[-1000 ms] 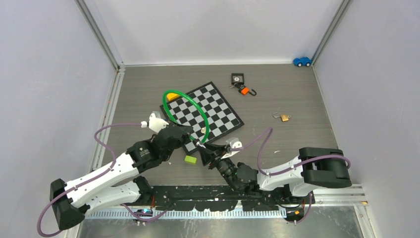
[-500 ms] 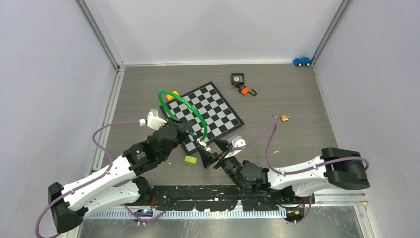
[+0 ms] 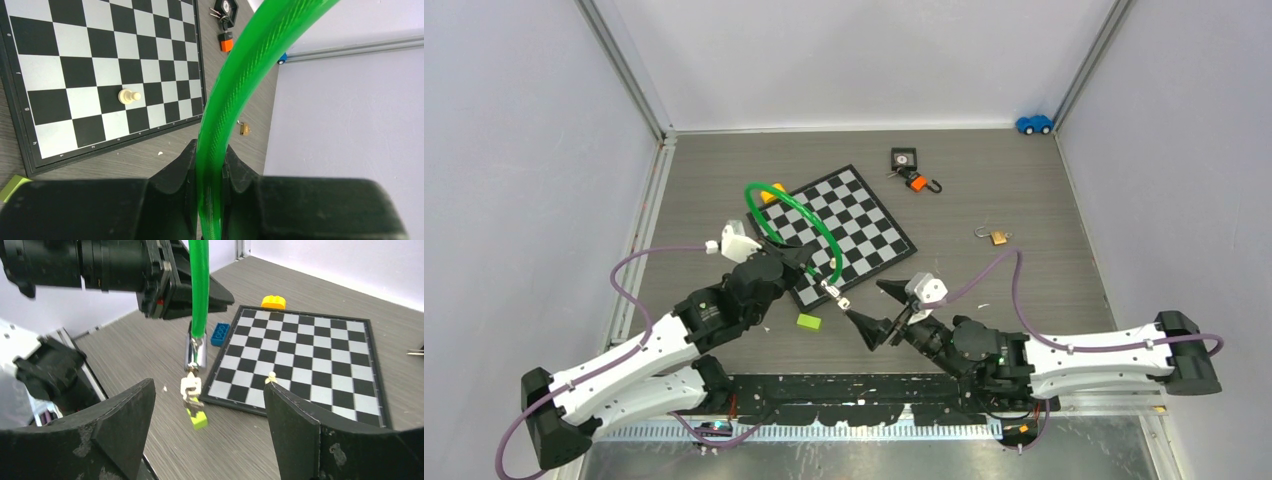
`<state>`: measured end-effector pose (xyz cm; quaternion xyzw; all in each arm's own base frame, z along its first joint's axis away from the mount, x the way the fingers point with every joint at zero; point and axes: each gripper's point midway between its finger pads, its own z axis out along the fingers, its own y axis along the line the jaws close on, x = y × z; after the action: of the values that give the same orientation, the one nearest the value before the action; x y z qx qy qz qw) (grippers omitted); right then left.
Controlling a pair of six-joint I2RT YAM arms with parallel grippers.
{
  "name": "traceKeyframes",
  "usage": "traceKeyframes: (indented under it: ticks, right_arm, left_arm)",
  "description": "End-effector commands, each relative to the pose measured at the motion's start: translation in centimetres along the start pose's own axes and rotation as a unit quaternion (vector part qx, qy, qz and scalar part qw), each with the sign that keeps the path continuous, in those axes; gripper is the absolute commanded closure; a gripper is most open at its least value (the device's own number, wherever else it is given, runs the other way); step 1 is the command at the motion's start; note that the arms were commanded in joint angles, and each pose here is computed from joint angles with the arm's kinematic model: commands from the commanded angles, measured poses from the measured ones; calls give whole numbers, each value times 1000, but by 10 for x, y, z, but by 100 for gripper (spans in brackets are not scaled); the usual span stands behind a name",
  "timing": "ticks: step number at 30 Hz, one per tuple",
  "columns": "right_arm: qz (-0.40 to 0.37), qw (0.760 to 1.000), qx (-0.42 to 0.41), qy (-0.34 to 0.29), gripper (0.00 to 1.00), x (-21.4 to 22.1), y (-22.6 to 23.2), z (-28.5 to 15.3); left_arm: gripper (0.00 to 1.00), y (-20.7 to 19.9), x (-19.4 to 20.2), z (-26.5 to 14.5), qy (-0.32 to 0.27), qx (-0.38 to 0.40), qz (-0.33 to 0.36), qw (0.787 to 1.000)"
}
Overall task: Lock with the key
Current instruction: Lock the lock.
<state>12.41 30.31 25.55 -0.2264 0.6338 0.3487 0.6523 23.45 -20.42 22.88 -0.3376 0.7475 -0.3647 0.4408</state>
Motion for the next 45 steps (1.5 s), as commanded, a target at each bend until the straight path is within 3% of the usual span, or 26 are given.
traceKeyframes:
  ticks: [1,8,14,30,34,37,40,43,45]
  right_arm:
    - [-125,990,-36,59,16,16,-8,-18]
    - [-224,969,-72,78,21,16,-12,-27]
    - [-330,932,-135,62,29,19,7,-16]
    - [-335,932,-140,-8,41,-19,34,9]
    - [-275,948,-159,-8,39,-18,45,7]
    - [-156,982,-105,-14,37,-23,35,8]
    - [-30,998,-50,-29,37,-30,21,4]
    - [111,992,9,-54,37,-40,1,-4]
    - [197,976,64,-67,36,-41,-17,-8]
  left_arm:
    - [100,-23,-18,-8,-27,34,-25,999]
    - [100,-24,-20,-10,-27,37,-27,999]
    - [100,-24,-20,-10,-27,40,-31,998]
    - [100,-25,-19,-9,-26,46,-36,998]
    - [100,-26,-19,-10,-25,48,-37,998]
    - [100,-27,-20,-10,-25,51,-38,998]
    - [100,-29,-21,-11,-25,55,-39,997]
    - [100,-30,-20,-10,-24,63,-44,997]
    - [100,-33,-19,-10,-23,72,-50,996]
